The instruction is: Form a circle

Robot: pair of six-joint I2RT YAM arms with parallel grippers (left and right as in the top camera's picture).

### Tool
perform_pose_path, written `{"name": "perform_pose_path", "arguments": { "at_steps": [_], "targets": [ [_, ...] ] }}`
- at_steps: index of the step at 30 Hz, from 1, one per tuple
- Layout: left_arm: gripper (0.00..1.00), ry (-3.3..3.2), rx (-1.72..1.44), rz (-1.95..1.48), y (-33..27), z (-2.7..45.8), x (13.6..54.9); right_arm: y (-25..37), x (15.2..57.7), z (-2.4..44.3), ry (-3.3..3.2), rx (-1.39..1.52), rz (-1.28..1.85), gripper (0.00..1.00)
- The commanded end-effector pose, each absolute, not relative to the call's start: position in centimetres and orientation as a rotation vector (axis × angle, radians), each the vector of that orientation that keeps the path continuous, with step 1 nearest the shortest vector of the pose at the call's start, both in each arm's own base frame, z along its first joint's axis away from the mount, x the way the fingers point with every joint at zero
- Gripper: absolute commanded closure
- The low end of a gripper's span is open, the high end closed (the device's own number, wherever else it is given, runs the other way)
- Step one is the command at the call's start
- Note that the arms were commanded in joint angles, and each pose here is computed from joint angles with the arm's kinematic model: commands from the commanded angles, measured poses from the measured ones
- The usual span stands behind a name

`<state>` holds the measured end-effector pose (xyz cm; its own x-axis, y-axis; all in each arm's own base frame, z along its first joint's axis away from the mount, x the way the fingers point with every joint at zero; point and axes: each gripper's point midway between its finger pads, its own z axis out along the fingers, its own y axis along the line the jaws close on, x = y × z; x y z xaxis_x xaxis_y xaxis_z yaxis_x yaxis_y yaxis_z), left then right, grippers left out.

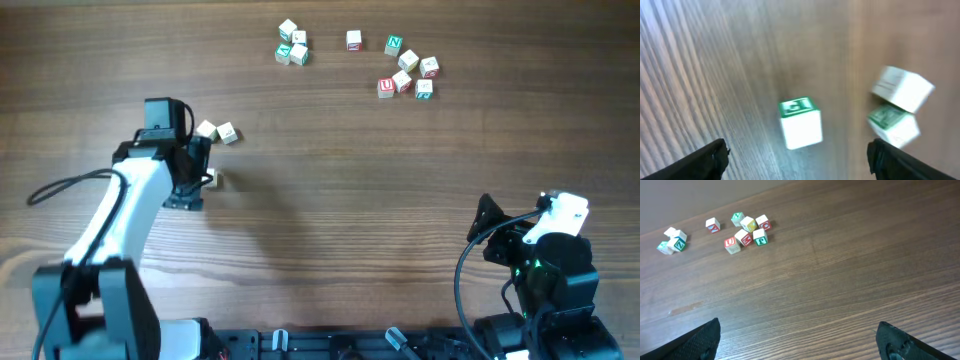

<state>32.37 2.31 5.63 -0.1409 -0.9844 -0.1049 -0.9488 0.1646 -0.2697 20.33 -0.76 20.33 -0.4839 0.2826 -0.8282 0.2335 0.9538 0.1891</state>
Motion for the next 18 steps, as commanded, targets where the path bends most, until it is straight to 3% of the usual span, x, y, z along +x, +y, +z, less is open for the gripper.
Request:
{"name": "perform_pose_path", "arguments": {
  "at_steps": [1, 3, 4, 10, 14, 18],
  "targets": [
    [0.09, 2.368, -1.289, -0.183, 2.6, 9.2, 34.4, -0.6, 20.4, 20.1, 2.104, 0.349, 0.061, 0.0],
    [0.07, 2.489, -0.916, -0.192, 1.7, 9.9, 35.3, -0.6, 20.4, 20.1, 2.104, 0.35, 0.061, 0.0],
    [0.0, 2.524, -0.773, -0.156, 1.7, 10.0, 35.5, -0.6, 20.4, 20.1, 2.104, 0.349, 0.061, 0.0],
    [0.0, 2.606, 0.173, 0.087, 1.6, 10.1, 36.0, -0.6, 20.4, 20.1, 2.104, 0.35, 0.061, 0.0],
    [0.0, 2.464, 0.512, 0.184, 1.4, 11.2, 38.4, -0.6, 20.4, 20.1, 2.104, 0.35, 0.061, 0.0],
    [0.0, 2.4, 0.881, 0.34, 2.3, 11.0, 38.0, -0.6, 20.4, 20.1, 2.104, 0.35, 0.061, 0.0]
  ]
}}
